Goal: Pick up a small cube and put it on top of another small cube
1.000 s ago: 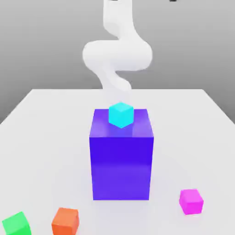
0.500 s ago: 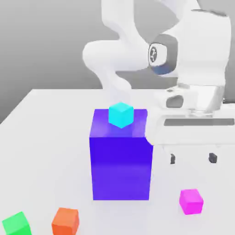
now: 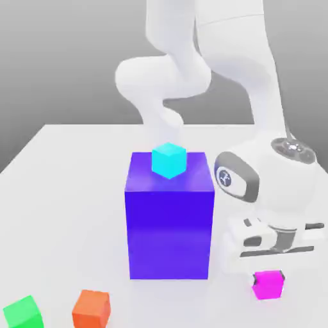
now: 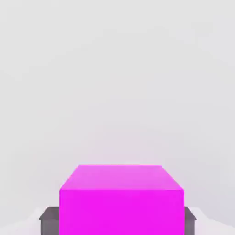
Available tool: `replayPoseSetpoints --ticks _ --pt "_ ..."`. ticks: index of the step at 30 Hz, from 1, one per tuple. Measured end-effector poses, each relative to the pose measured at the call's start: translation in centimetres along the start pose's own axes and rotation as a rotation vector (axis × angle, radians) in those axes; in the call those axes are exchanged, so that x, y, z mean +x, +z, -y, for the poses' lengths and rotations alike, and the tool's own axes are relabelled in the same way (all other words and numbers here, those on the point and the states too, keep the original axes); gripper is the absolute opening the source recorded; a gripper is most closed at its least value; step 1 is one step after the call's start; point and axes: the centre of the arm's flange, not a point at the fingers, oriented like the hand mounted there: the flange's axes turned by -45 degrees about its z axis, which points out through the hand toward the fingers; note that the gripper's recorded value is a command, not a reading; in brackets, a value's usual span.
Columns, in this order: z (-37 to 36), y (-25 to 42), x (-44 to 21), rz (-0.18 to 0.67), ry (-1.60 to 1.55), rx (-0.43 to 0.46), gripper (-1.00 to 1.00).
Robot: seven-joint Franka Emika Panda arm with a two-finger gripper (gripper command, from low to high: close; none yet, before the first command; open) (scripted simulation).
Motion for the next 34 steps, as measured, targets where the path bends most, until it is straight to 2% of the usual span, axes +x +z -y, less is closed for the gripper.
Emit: replayPoseSetpoints --ticks 2,7,15,21,24,25,31,34 --pt "0.0 0.0 0.0 0.0 0.0 0.0 -1.0" --pt "-0.2 -5.2 0.1 0.0 0.005 -0.001 -1.0" --pt "-19.7 -7.9 6.9 0.008 0.478 -0.008 -1.0" --pt "-34.6 -9.5 5.9 0.004 0.798 -0.004 -1.0" --pt "-41.9 -7.3 4.6 0.001 0.955 -0.001 -1.0" --pt "-44.0 -5.9 4.1 0.001 0.999 -0.001 1.0" --pt "-45.0 -5.1 3.8 0.001 1.021 -0.002 1.0" --pt "-46.0 -7.9 3.7 0.001 1.04 -0.003 1.0"
